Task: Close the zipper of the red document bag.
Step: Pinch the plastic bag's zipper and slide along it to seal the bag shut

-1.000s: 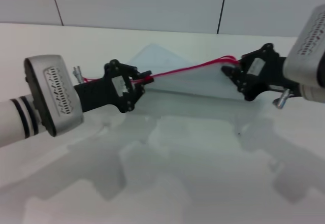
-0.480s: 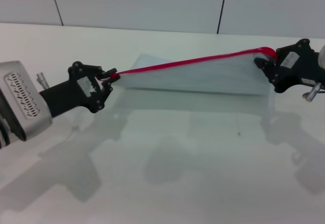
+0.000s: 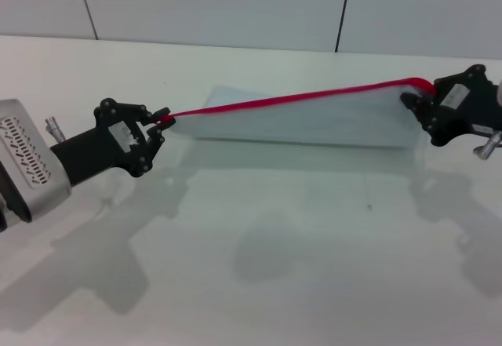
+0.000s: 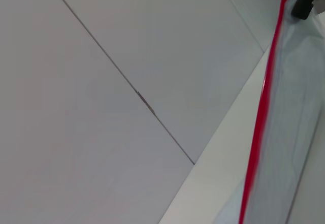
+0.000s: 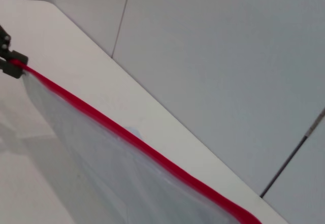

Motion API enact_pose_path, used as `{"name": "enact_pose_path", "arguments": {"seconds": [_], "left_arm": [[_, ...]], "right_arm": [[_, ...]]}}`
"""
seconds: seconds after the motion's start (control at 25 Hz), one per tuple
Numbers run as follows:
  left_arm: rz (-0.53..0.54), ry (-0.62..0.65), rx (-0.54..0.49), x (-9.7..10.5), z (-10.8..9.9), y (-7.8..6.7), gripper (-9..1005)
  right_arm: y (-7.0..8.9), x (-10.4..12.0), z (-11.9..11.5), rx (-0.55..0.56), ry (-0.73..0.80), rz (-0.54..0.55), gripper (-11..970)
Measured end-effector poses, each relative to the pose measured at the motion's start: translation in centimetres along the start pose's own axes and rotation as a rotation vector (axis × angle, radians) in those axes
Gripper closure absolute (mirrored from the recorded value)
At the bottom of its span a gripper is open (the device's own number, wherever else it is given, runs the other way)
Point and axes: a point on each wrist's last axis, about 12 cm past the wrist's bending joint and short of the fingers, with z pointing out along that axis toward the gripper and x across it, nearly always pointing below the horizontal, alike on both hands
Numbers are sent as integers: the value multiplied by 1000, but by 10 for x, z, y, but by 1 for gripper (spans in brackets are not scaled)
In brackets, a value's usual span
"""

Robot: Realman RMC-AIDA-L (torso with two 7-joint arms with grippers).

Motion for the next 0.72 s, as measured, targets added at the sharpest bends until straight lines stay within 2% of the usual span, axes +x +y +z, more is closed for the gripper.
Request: {"name": "enact_pose_path", "arguments": {"seconds": [0.4, 0.72], "left_arm": [[-25, -1, -24, 1, -1, 2, 768], [-152, -50, -175, 0, -2, 13, 746]], "right_arm": [[-4, 6, -3, 25, 8, 16, 812], [-15, 18, -12, 74, 15, 102, 807]]}}
